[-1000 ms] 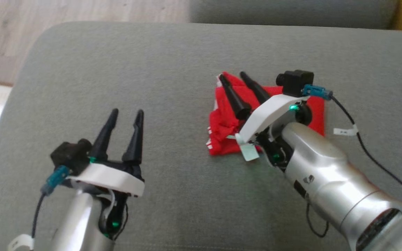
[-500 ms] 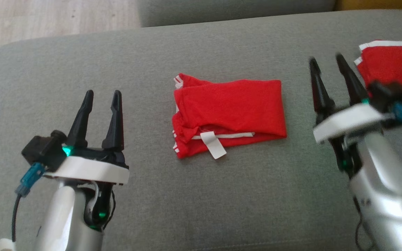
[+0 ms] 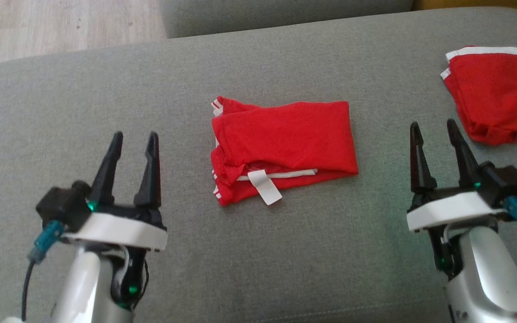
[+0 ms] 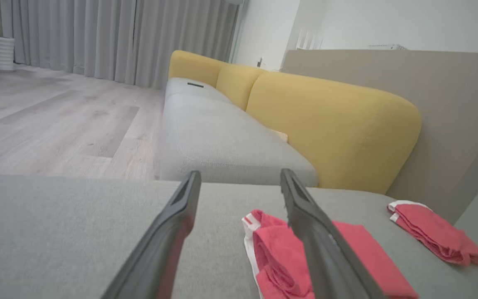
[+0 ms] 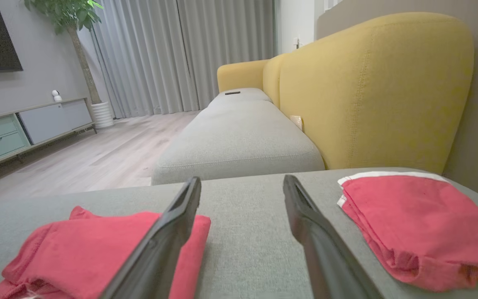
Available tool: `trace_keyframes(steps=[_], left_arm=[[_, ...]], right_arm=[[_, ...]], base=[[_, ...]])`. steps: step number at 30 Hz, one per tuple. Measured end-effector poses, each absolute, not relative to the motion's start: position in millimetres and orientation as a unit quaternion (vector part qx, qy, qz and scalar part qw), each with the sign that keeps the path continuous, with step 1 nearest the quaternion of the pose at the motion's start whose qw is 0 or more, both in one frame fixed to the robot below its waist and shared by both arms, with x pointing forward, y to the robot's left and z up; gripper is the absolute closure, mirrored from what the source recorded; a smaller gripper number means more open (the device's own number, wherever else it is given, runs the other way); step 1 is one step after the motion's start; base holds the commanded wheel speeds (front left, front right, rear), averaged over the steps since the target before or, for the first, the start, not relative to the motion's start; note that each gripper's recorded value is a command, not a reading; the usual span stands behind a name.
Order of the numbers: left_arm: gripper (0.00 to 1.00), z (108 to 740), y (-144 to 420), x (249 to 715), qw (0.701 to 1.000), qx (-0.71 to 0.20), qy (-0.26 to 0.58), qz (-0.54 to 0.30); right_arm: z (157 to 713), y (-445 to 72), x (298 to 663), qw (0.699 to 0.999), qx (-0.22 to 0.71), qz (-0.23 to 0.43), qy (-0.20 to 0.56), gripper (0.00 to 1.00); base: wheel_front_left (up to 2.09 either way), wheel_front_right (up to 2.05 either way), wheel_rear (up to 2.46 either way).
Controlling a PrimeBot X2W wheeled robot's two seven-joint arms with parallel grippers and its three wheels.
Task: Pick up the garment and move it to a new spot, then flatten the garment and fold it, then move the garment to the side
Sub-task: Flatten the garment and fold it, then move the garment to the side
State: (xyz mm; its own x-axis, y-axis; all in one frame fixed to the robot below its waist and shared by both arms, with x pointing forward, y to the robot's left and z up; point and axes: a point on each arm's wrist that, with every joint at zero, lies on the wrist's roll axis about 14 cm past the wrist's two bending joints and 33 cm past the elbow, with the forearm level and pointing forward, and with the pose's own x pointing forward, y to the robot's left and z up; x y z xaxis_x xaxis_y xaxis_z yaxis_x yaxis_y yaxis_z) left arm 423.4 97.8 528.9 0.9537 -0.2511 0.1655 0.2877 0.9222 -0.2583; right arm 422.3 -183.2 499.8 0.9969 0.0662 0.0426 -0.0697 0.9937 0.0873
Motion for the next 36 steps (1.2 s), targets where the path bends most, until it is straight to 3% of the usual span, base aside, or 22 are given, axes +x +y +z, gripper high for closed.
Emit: trace_keyframes(steps=[11,20,29,35,36], left_arm=[[0.00,512,96,420,0.979,-0.142,-0.041,-0.138],[0.00,506,96,430,0.980,-0.140,-0.035,-0.139],[0.00,490,115,433,0.984,-0.137,-0.016,-0.113],[0.00,487,123,434,0.986,-0.135,-0.014,-0.101],[0.00,488,123,434,0.985,-0.135,-0.014,-0.102]], right_arm=[[482,-178,423,0.998,0.042,0.037,0.007,0.00],[438,-147,449,0.990,0.059,0.075,0.106,0.00],[377,-109,460,0.960,0.123,0.102,0.228,0.00],[370,-91,472,0.952,0.131,0.123,0.249,0.00],[370,-90,473,0.952,0.121,0.128,0.251,0.61]], base=[[0.00,0.00,0.00],[0.00,0.00,0.00],[0.00,0.00,0.00],[0.00,0.00,0.00],[0.00,0.00,0.00]])
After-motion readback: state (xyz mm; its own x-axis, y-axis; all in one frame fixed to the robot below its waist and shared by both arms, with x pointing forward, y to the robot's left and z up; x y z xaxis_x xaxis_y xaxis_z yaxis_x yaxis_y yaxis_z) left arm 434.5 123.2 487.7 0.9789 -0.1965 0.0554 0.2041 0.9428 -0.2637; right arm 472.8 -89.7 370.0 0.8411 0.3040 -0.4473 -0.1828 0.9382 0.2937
